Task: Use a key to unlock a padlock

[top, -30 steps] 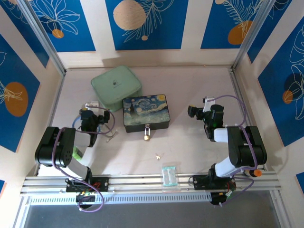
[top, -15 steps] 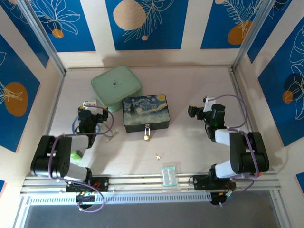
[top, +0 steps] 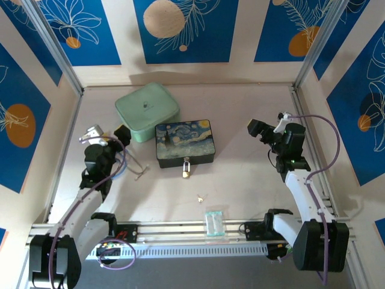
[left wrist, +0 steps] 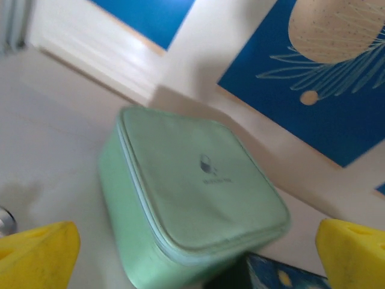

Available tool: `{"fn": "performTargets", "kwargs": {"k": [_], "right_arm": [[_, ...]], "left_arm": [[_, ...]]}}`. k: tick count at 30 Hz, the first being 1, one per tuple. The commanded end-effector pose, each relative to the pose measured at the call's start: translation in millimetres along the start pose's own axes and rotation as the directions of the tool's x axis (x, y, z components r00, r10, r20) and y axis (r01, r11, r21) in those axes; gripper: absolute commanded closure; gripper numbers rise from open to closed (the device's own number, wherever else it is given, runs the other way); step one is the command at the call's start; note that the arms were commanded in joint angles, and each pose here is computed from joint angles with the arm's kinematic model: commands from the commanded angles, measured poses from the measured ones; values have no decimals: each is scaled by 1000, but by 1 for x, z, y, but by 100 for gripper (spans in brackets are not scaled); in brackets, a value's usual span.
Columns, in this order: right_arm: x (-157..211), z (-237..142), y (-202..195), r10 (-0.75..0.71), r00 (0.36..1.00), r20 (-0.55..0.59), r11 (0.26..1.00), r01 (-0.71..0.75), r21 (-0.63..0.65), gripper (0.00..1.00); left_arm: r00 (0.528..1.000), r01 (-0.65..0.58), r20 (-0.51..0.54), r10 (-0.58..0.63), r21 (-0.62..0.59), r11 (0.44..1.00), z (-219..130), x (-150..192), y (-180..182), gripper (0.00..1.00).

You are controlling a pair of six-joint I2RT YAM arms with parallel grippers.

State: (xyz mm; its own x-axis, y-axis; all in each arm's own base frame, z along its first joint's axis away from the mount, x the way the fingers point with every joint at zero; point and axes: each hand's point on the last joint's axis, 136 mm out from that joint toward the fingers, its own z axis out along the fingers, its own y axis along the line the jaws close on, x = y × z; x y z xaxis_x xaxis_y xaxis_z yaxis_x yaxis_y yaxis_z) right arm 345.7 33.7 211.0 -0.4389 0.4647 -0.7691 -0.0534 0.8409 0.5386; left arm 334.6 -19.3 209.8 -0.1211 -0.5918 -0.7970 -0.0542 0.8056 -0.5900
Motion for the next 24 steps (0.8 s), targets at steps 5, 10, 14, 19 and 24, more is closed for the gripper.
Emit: {"fn": "performTargets", "kwargs": {"k": [5,10,14,19,24], "right_arm": [[49,-26,48,44,972,-230,987,-78,-141,1],[93,-33,51,-61,933,-356,998,47,-48,1],[130,-40,59,-125,888,-442,992,124,-32,1],[168,-50,64,-148,841,-520,984,177,7,0],[199,-56,68,-176,792,-585,975,222,6,2]], "left_arm": [[944,212,-293,-148,200,957,-14,41,-46,0],[850,97,-515,-111,-55,994,-36,82,-23,0],[836,-29,-548,27,5,1000,-60,91,-48,0],[775,-17,-631,44,49,999,-83,123,-72,0],[744,-45,-663,84,76,996,-95,138,-83,0]]}}
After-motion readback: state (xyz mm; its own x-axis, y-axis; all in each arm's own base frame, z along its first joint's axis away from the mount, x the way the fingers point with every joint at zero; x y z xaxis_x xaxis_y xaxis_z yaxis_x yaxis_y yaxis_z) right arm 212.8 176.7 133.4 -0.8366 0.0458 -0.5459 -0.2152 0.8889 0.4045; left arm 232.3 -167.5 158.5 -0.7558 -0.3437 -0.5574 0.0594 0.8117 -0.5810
